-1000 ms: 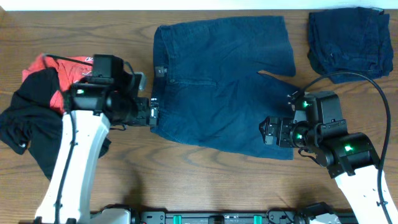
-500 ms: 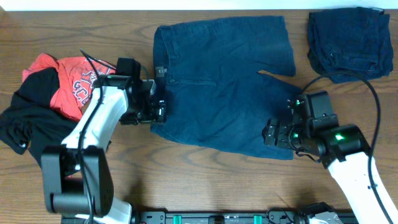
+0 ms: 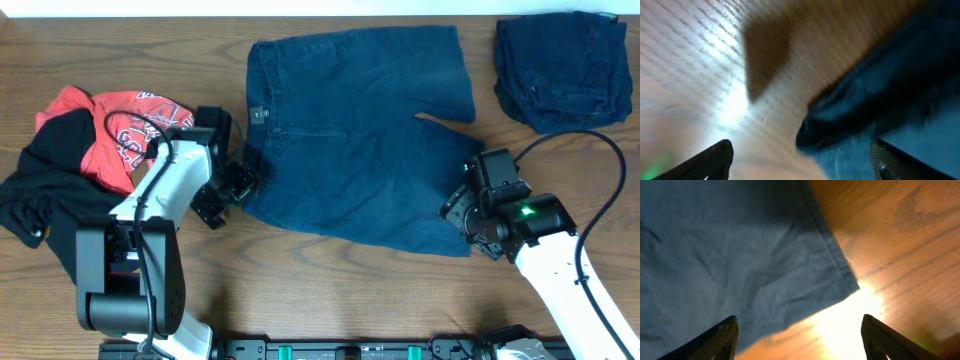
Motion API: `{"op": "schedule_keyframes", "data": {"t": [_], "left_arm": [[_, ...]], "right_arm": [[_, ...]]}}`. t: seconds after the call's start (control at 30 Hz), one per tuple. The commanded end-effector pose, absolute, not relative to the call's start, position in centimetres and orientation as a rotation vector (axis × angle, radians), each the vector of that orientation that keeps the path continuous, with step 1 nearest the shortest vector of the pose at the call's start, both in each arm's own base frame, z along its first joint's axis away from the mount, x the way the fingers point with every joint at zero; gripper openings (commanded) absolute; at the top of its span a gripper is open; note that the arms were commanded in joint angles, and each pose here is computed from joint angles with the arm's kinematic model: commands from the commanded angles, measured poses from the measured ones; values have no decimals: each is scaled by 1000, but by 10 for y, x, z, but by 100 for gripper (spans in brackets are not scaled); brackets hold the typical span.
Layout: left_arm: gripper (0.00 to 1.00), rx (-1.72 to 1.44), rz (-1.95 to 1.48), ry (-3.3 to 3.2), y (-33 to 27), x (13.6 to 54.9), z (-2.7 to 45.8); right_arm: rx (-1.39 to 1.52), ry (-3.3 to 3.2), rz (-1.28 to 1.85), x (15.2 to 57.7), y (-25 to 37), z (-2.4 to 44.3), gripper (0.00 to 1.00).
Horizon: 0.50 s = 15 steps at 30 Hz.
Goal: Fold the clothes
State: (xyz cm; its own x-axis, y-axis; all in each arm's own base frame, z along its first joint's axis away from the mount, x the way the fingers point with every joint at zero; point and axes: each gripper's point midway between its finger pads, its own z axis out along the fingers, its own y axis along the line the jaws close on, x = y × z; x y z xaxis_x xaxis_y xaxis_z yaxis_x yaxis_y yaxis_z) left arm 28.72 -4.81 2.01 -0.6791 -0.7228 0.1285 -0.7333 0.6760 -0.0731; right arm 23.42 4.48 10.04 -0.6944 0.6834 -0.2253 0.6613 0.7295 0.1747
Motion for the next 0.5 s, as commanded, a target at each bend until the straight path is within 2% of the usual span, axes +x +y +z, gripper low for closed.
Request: {"op": "schedule_keyframes", "data": {"t": [0.0,0.3,0.4,0.47], "left_arm": [[88,1445,145,-2708,-43,282,6],[87,1447,200,-2765,-43,290,-5],[75,1421,243,-2818,-46,301,-4],[73,1360,282,-2885,-51,311,-3]], "right_arm": [[1129,2651,44,227,40,81,77],[1071,2720,19,213,40,44,79],[970,2756,52,214,45,39,75],[896,2775,87,218,50,39,75]]}}
